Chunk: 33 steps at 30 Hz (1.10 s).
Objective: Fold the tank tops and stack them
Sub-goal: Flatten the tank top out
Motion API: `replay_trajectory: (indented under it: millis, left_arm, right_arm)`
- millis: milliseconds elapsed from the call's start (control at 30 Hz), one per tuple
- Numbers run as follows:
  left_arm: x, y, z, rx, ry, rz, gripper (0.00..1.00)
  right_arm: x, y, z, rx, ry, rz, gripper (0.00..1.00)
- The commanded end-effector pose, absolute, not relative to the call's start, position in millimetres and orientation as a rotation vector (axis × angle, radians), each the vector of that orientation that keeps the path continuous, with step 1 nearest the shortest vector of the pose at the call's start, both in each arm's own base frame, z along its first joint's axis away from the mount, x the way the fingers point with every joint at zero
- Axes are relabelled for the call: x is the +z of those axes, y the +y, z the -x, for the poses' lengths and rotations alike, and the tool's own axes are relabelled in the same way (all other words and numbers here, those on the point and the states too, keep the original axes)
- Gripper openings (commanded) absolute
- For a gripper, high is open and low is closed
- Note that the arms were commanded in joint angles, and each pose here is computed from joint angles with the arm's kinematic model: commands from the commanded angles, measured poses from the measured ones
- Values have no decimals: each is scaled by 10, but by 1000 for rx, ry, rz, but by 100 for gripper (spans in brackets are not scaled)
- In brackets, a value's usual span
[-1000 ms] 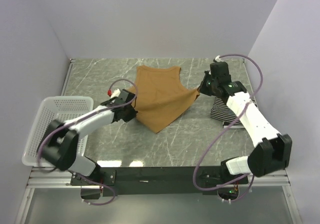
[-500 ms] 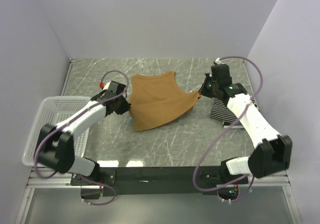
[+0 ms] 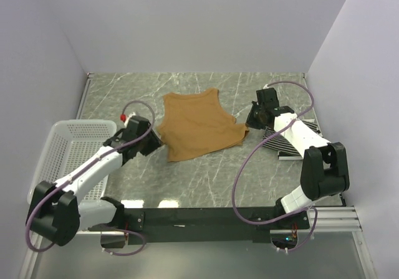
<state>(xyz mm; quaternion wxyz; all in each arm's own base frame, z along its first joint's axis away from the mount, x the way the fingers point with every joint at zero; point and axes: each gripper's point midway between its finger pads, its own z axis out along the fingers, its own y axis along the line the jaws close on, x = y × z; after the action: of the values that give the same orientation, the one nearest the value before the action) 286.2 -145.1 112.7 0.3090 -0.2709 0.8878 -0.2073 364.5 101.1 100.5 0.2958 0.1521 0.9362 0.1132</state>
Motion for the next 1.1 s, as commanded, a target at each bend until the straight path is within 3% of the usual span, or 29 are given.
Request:
replay_trajectory:
  millis: [0, 233, 467, 833, 1033, 1067]
  left_arm:
    - [779, -1565, -2677, -528, 2437, 663, 41]
    - [454, -1713, -2726, -422, 2504, 573, 46]
    - [323, -1714, -2744, -377, 2534, 568, 39]
    - [158, -1761, -2758, -350, 2582, 506, 38]
    - [48, -1718, -2689, -313, 2614, 529, 22]
    - [58, -1711, -2686, -308, 2614, 534, 15]
  right_arm:
    - [1087, 980, -3782, 316, 2417, -424, 0]
    - [1108, 1021, -3771, 350, 2414, -423, 0]
    - [1099, 1016, -3747, 351, 2419, -416, 0]
    - [1155, 1018, -3739, 359, 2404, -414, 0]
    - [1162, 1023, -3726, 365, 2405, -412, 0]
    - [1187, 1028, -3722, 370, 2402, -410, 0]
